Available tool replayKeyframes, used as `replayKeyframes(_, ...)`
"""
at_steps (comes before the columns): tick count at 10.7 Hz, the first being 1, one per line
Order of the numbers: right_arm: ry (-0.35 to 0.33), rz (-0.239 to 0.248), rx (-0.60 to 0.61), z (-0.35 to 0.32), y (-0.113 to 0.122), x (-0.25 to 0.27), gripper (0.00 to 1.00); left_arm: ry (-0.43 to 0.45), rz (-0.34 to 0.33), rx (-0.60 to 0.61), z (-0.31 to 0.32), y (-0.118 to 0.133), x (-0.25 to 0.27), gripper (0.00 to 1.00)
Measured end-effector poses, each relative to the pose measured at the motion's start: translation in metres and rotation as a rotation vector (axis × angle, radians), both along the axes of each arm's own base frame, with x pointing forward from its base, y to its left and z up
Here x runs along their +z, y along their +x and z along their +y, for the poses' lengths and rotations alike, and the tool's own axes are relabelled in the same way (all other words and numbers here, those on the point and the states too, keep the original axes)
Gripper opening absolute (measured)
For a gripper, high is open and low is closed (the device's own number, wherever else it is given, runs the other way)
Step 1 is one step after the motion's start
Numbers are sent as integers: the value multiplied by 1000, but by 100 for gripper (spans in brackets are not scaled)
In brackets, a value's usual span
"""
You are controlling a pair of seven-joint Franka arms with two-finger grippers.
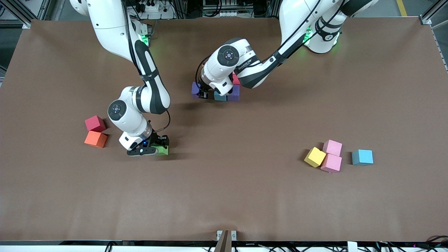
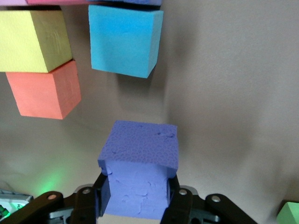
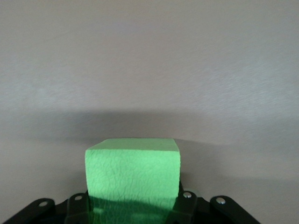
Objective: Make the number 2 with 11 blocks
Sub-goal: 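Lower the purple cube below cyan while the right gripper holds green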
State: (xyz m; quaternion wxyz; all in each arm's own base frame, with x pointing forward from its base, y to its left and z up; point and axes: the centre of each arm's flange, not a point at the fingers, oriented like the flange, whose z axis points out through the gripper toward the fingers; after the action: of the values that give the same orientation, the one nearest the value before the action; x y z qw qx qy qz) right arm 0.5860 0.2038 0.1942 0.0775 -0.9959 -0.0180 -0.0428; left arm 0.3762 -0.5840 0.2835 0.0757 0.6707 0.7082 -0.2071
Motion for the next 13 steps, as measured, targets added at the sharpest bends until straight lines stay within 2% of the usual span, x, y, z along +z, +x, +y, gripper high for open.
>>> replayKeyframes(2, 28, 35, -21, 14, 4, 10, 57, 1, 3, 19, 2, 1, -6, 51)
replayKeyframes(10, 37, 59, -66, 45, -8, 10, 57, -42, -52, 36, 21, -29, -30, 51)
replayKeyframes(13, 42, 60, -80, 61, -12, 13, 57, -30, -51, 33, 27, -34, -36, 51)
